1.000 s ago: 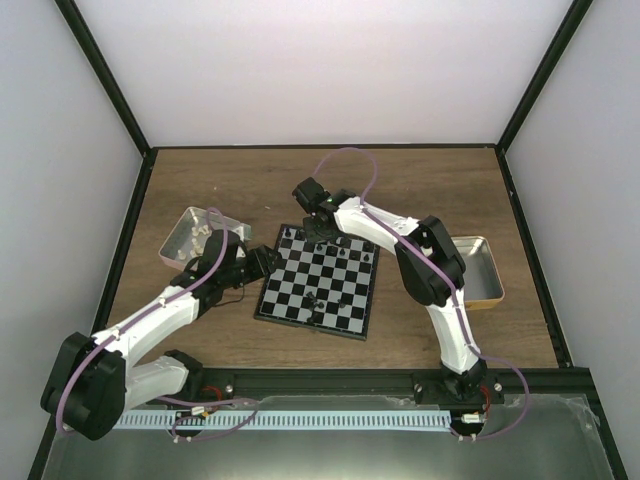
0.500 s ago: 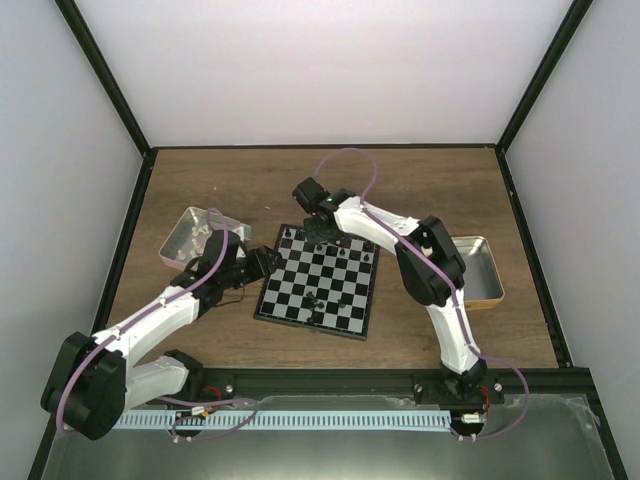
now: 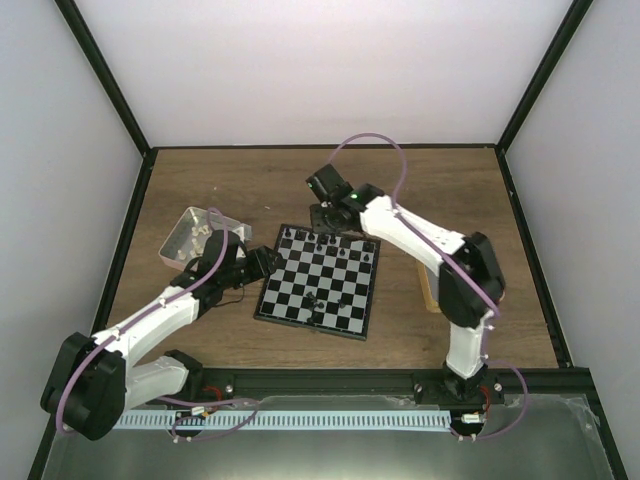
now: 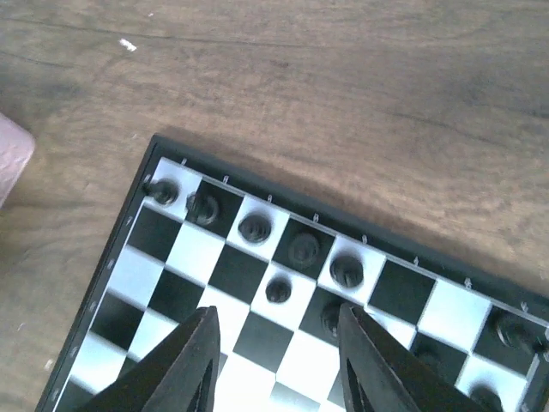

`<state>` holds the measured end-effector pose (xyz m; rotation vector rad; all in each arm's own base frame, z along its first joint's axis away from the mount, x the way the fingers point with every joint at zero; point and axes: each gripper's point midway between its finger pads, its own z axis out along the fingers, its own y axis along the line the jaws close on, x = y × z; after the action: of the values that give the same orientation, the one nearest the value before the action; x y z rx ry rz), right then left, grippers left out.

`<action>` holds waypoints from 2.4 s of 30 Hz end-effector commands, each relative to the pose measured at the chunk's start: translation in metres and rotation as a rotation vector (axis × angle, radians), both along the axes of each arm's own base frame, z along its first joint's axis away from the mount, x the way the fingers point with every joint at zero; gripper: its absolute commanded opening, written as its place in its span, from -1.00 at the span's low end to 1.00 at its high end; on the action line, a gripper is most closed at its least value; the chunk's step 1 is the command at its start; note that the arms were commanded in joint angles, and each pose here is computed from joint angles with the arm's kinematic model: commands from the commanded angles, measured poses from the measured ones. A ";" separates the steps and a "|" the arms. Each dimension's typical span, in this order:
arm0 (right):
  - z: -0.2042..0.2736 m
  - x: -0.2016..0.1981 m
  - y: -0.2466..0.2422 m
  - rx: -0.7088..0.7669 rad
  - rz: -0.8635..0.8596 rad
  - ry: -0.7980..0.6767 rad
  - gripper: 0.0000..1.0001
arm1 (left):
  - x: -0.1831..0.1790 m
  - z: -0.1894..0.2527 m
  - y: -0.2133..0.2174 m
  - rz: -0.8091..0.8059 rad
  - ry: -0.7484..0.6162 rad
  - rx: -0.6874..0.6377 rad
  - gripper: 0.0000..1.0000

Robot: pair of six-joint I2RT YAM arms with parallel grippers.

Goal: Set up the chess pieces on the board
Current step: Pick up the chess piece from the chessboard, then place the chess piece on the chessboard.

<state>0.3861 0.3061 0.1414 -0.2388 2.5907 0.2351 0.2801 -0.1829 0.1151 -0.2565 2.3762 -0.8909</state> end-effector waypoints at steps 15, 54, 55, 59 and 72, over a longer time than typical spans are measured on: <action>-0.026 -0.166 0.018 0.114 0.289 0.181 -0.13 | 0.010 0.021 0.012 0.075 -0.075 0.012 0.28; -0.067 -0.164 0.008 -0.033 0.171 0.218 -0.92 | 0.008 0.023 0.015 0.084 -0.080 0.012 0.28; -0.062 -0.159 0.008 -0.041 0.162 0.198 -0.93 | 0.008 0.023 0.015 0.087 -0.082 0.012 0.29; -0.046 -0.132 0.011 -0.047 0.133 0.136 -0.93 | 0.008 0.025 0.017 0.096 -0.088 0.017 0.29; -0.043 -0.033 0.038 -0.030 0.092 0.042 -0.92 | 0.007 0.025 0.027 0.128 -0.096 0.049 0.29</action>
<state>0.3316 0.3391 0.0979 -0.3511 2.6636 0.2668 0.2856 -0.1604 0.1369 -0.3346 2.2749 -0.7914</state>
